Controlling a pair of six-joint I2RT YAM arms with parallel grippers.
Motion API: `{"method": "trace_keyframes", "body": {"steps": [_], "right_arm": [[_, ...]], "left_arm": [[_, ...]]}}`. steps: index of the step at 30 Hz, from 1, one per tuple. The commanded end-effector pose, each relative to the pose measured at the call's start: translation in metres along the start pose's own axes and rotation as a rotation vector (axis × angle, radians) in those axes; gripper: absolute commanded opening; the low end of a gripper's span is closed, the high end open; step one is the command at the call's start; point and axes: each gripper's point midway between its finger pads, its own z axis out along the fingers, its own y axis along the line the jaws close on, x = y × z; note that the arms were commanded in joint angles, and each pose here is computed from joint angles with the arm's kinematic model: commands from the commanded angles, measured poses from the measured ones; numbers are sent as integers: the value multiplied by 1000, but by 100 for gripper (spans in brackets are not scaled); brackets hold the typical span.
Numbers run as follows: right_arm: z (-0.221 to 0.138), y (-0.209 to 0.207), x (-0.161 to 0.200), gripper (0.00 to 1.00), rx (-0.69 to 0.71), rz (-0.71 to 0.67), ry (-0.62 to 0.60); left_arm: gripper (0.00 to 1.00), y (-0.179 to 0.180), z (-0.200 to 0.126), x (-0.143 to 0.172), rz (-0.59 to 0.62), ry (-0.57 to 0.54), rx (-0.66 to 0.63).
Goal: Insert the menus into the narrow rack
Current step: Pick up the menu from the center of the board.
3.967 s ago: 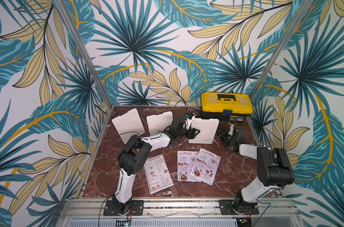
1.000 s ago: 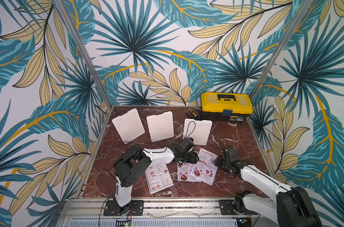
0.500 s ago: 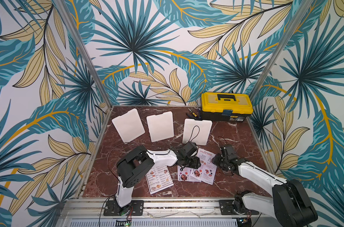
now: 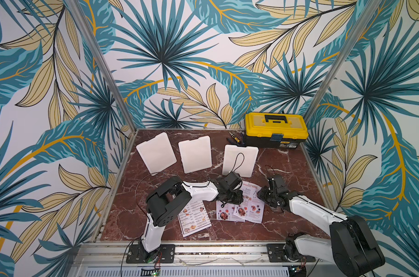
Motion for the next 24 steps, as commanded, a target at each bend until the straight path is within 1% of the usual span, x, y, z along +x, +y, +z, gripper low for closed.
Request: {"method": "trace_keyframes", "body": {"steps": [1,3,8,11,13,16,19,21,23,24], "right_arm": [[-3,-4,10,50,-2,-21,30],[-12,-1,6,53,-16,-22,10],[-53,5,-9,64,-57,-24,-85],[-82,0,-17,67,-78,-13,-176],[-100,-5,-22,74,-92,9,-245],[-122,-1,-27,81,-184,-11,-343],[-145,5,-28,86,-278,-56,-413],[-162,11,-26,92,-349,-92,-452],[-174,18,-20,99,-430,-118,-468],[-180,27,-15,99,-503,-146,-472]], "left_arm": [[11,-1,-2,-6,12,-14,-10],[0,-5,-8,-10,26,-31,-6],[0,-26,-33,-22,90,-82,41],[0,-42,-53,-25,157,-110,88],[0,-50,-67,-26,192,-129,112],[0,-58,-90,-26,264,-186,114],[0,-62,-117,-31,341,-270,105],[0,-68,-132,-31,404,-315,129],[0,-78,-146,-30,462,-344,164],[0,-80,-152,-32,480,-362,164]]}}
